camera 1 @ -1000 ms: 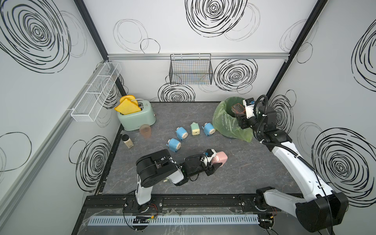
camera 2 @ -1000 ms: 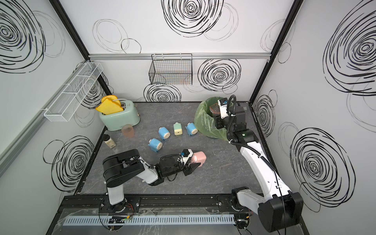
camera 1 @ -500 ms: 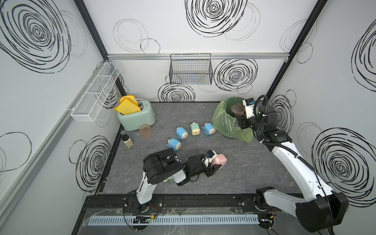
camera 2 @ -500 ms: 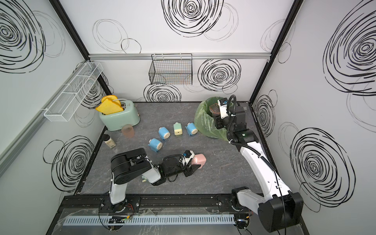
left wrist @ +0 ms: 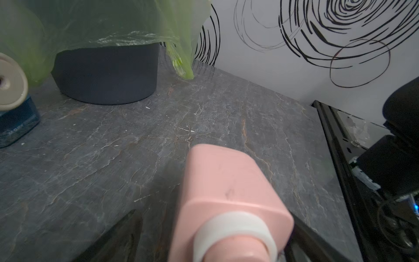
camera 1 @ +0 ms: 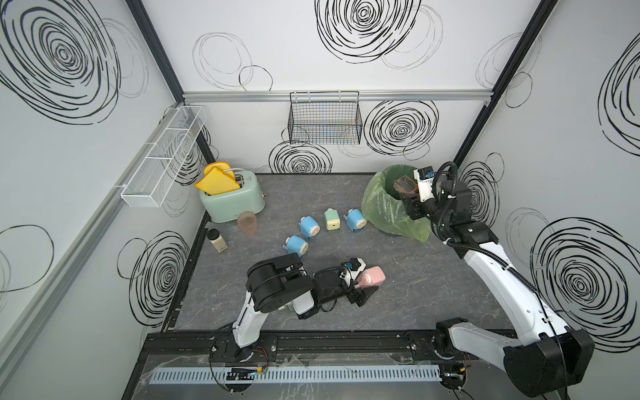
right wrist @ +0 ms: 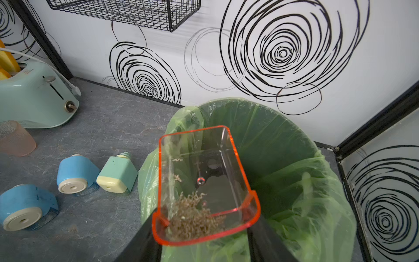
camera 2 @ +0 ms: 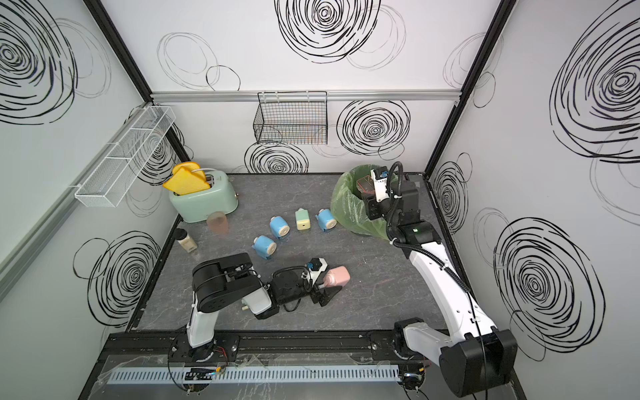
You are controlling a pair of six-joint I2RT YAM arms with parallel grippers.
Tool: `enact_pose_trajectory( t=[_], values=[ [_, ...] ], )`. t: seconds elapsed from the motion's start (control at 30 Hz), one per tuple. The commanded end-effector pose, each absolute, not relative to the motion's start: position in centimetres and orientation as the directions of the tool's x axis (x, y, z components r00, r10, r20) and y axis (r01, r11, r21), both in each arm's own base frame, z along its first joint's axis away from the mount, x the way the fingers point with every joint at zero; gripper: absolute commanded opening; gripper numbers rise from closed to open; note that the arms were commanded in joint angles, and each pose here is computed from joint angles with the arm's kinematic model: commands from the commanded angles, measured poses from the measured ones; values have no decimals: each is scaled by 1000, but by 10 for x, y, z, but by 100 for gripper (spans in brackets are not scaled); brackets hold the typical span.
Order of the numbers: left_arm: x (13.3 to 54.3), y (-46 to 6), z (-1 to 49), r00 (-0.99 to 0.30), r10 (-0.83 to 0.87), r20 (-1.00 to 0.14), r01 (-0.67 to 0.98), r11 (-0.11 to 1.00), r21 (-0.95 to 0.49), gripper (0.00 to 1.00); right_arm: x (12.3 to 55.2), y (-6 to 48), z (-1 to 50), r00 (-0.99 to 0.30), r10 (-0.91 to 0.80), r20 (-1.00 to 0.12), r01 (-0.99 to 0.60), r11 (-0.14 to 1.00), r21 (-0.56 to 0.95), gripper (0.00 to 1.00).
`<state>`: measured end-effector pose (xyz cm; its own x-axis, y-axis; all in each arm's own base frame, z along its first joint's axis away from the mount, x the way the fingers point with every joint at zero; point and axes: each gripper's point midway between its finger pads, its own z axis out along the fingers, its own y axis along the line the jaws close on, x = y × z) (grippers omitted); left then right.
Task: Take out the pencil sharpener tray and clean the shavings
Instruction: Place the pencil sharpener at the center of the board, then pour the shavings into the trash bin.
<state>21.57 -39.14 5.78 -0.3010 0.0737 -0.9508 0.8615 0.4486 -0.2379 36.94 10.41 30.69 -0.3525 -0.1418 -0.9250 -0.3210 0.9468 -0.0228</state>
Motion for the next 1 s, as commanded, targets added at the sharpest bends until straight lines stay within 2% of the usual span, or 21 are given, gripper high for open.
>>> enact_pose_trajectory(
  t=[0.0, 0.37, 0.47, 0.63, 0.83, 0.97],
  values=[
    [214, -382, 69, -287, 9, -958, 859, 444, -254, 97, 368, 103, 316, -315, -134, -940, -325, 945, -25, 41],
    [228, -355, 118, -340, -42, -939, 804, 505, -314, 97, 367, 105, 309, -324, -136, -936, -334, 942, -21, 41],
    [236, -343, 144, -379, -49, -924, 765, 545, -343, 97, 366, 107, 307, -322, -137, -937, -345, 938, -18, 41],
    [250, -334, 207, -353, -31, -935, 742, 599, -300, 97, 364, 108, 305, -329, -135, -935, -351, 936, -12, 41],
    [312, -330, 291, -479, -129, -868, 723, 504, -473, 97, 353, 117, 309, -275, -147, -950, -404, 915, -24, 41],
    [346, -346, 339, -456, -119, -882, 764, 456, -456, 97, 347, 126, 310, -258, -191, -947, -432, 900, -64, 41]
  ],
)
